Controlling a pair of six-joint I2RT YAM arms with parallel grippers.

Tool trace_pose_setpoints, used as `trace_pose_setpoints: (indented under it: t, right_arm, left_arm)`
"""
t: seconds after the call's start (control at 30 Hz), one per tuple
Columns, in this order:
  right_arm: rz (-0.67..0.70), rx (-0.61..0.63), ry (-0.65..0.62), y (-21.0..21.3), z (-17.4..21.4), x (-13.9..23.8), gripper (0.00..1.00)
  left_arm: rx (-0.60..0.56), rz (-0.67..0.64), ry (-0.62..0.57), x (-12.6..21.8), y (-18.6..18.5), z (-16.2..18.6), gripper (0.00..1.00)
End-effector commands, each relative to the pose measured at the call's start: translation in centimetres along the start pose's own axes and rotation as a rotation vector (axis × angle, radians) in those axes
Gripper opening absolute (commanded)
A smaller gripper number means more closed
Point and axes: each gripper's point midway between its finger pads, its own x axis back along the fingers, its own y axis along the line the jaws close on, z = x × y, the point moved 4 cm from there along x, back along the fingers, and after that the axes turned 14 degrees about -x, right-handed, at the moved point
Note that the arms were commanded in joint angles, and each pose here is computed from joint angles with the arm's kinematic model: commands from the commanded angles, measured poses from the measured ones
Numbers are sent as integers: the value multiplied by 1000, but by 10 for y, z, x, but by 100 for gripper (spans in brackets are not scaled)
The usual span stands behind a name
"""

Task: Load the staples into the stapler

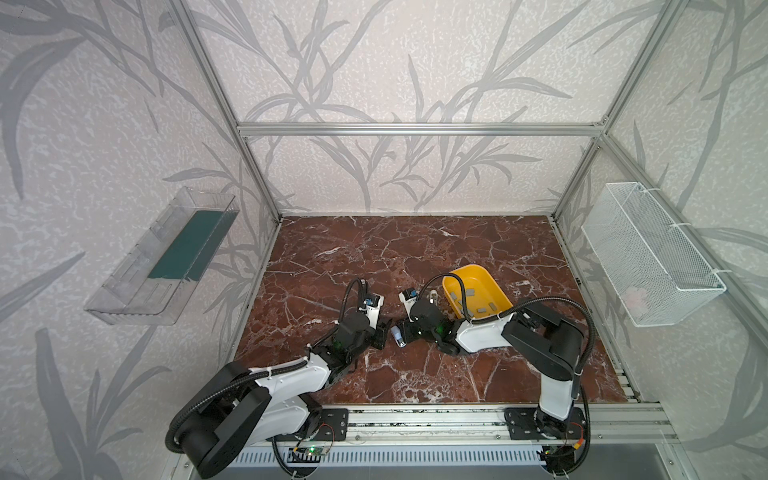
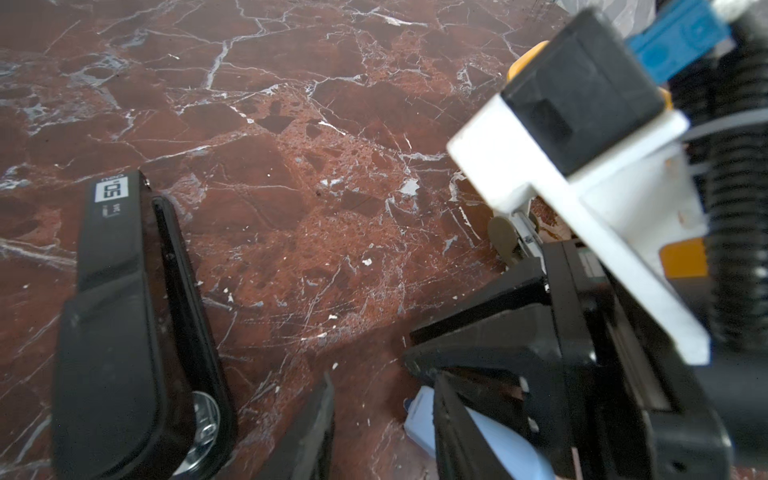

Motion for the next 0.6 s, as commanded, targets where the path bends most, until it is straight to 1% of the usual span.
trace_pose_setpoints:
  t: [0.0,0.13,0.27,0.33,0.47,0.5,0.57]
  right_arm:
    - [47,23,5,-7,-4,4,22]
    - [71,83,-63,-4,-23,38,28]
    - [61,119,-118,4,-37,76,30]
    - [44,122,-140,8,-37,92,35]
    - [22,163,-180,28,-32,110,43]
    - [7,188,-170,40,-24,110,44]
    - [-1,200,-152,49,-19,106,44]
  left_arm:
    - [40,-57,-12,0,9,-1,40]
    - [42,-45,-26,-2,10,-4,40]
    - [43,-27,-45,-3,11,-8,40]
    - [38,-19,-32,-7,10,-8,40]
    - [50,-17,-22,-13,11,-4,37]
    - [57,-19,-21,-14,12,-3,37]
    - [68,-16,-16,-17,13,-2,37]
